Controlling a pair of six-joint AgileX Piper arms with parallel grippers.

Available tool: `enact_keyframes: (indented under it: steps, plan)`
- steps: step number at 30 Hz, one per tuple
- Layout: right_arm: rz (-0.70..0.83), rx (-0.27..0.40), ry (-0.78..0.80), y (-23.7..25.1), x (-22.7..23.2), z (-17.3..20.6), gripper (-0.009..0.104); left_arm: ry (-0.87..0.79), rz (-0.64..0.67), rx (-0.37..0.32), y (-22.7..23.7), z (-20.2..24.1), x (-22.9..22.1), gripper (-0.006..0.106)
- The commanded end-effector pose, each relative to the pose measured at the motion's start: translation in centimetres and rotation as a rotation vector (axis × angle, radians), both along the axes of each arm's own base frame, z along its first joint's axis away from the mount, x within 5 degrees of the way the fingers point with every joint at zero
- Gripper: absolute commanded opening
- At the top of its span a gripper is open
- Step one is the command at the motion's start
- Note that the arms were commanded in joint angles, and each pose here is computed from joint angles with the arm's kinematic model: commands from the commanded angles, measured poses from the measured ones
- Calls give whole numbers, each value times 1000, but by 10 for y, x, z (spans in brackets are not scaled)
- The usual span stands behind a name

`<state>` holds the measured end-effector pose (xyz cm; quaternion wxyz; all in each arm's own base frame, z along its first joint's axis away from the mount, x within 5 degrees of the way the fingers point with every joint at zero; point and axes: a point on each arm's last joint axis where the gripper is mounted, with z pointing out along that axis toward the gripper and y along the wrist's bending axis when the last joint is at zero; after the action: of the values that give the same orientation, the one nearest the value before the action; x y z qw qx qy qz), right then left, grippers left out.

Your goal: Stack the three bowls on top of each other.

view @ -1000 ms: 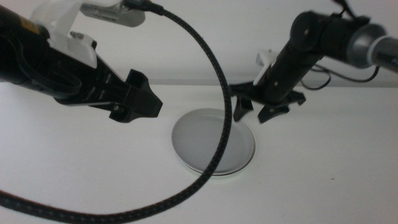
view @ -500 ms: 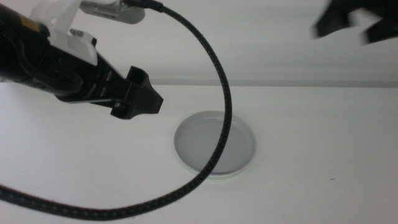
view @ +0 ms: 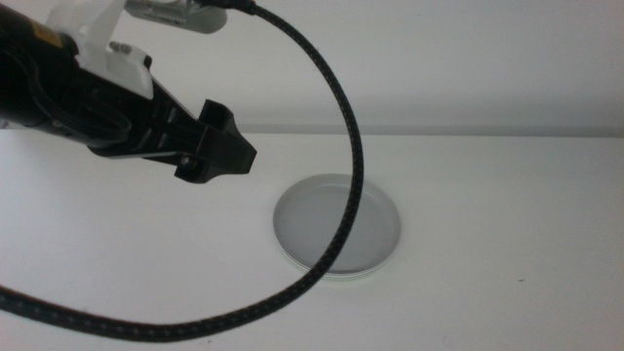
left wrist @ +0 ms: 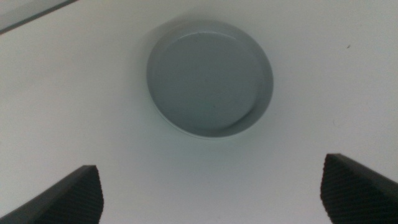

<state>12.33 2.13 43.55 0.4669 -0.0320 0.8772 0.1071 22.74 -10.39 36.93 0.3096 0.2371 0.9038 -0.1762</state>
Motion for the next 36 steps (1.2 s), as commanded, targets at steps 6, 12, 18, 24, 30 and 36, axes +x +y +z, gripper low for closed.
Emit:
enact_keyframes:
  steps: [6, 12, 18, 24, 30, 36]
  plan:
    - [-69, -63, -179, -9, -5, -5, 93, -22, 2, -13, -2, 4, 0, 94]
    - [-61, -63, -186, -8, -6, -4, 93, -284, 72, 59, 11, 15, 6, 94]
    - [-61, -63, -186, -8, -6, -4, 93, -702, 128, 117, 31, 26, -14, 94]
    - [-61, -63, -186, -8, -6, -4, 93, -728, 128, 124, 46, 6, -55, 94]
    - [-61, -63, -186, -8, -6, -4, 93, -707, 146, 120, 57, -24, -83, 94]
    - [-71, -93, -173, -10, -5, -8, 93, -706, 294, 111, 80, -57, -100, 94]
